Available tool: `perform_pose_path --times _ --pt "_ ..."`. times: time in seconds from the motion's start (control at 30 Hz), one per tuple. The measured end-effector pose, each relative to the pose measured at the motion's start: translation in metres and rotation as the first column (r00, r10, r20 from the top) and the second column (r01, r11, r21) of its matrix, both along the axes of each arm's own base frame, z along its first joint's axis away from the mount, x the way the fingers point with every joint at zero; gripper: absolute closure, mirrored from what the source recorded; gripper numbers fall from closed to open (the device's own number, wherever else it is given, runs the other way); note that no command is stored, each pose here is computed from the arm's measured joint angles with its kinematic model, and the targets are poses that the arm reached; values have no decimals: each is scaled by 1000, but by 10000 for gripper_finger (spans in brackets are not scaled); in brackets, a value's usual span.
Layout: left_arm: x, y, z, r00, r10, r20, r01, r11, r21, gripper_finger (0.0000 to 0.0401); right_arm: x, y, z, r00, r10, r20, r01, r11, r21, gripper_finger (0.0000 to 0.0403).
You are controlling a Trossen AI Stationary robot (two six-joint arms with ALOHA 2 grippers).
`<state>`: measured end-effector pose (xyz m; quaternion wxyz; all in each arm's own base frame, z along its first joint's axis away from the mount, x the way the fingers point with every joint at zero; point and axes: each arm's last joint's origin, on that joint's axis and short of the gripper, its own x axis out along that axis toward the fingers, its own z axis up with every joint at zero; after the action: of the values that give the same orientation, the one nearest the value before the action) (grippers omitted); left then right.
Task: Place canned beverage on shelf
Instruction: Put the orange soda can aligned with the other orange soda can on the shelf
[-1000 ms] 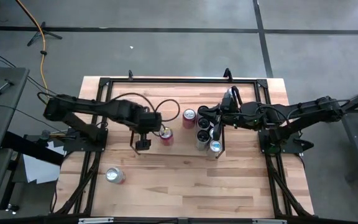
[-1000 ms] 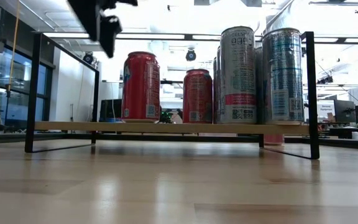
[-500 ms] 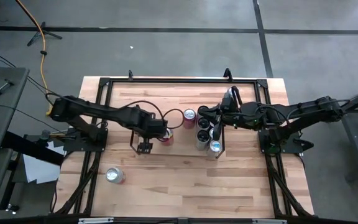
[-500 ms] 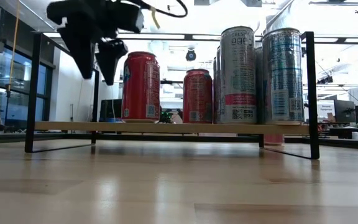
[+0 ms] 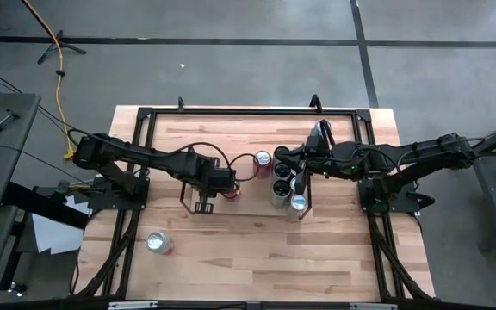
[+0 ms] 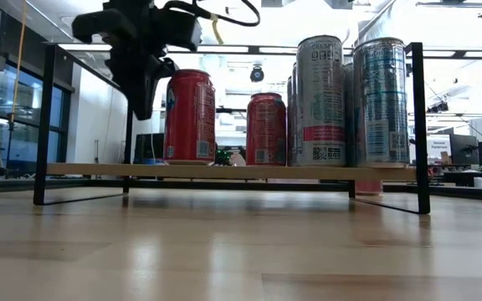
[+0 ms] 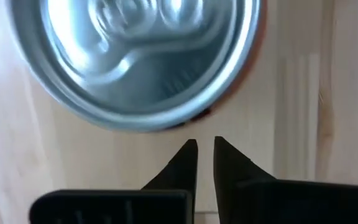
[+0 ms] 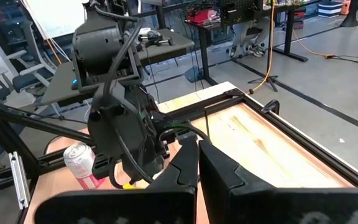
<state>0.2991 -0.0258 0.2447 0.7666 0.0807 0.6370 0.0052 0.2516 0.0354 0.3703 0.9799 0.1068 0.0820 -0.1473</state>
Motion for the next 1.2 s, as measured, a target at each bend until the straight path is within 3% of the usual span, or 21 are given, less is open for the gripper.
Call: perform_pose_path --times 0.73,1.2 --pt "29 5 5 961 22 277 -27 1000 14 401 -1 0 -4 999 -1 -38 1 1000 -7 402" --pt "52 6 -29 969 24 247 -29 999 16 401 -1 0 -5 999 -5 -44 6 1000 12 402"
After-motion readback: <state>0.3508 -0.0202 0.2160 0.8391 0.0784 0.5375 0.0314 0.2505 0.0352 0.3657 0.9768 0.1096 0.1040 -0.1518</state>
